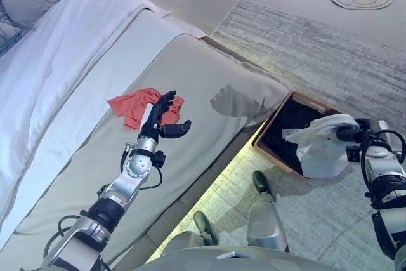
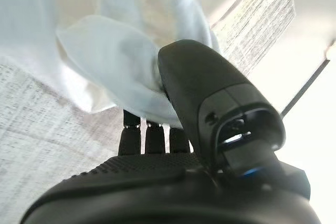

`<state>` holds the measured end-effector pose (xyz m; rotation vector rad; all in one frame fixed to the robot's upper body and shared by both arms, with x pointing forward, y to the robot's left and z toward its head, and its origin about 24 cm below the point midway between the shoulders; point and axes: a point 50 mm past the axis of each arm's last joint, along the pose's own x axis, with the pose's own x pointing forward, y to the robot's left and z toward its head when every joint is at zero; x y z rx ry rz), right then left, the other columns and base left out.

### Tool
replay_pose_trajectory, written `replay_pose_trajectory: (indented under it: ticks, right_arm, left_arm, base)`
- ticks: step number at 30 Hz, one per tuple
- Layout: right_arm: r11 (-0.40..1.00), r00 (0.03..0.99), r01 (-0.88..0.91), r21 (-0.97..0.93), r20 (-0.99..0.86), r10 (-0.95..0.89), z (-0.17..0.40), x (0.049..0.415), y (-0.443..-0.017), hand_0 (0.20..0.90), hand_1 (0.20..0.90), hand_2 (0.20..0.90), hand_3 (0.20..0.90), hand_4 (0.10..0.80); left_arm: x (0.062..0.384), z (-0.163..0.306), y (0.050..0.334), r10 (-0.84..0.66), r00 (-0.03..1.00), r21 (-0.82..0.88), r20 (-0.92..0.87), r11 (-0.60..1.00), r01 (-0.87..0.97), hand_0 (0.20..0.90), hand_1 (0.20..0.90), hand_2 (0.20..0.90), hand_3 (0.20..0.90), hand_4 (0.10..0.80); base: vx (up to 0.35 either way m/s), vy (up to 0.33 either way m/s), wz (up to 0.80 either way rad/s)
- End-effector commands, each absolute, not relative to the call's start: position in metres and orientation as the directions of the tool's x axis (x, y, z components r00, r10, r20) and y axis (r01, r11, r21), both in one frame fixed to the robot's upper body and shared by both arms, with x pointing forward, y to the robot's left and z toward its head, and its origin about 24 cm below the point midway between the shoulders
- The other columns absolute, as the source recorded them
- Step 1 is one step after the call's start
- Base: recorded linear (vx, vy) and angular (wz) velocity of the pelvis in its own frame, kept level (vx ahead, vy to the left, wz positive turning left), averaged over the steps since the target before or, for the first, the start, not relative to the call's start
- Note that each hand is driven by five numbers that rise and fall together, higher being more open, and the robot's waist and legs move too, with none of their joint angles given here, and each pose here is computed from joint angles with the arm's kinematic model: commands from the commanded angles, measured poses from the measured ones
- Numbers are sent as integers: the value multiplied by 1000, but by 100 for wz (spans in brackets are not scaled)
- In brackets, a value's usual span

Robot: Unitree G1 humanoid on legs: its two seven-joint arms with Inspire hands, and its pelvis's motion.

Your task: Pick up the clothes from the bed and place them into the basket

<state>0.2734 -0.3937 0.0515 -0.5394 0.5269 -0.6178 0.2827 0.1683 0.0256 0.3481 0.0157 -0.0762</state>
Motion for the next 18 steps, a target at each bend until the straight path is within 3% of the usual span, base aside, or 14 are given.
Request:
replay_pose_trajectory:
  ticks: [1,18]
  right_arm:
    - [666,775,456,-591,-104,-623,97,302,-390,900,900,900,900,800]
    - [601,794,421,-679,-45,-607,104,306,-383,900,900,900,900,800]
  left_arm:
    - [298,66,167,-118,980,345,159,937,57,900,900,900,900,800]
    - [294,61,175,-80,986,341,147,940,25,900,900,900,900,800]
  base:
    - [0,0,0]
    - [2,-1,3]
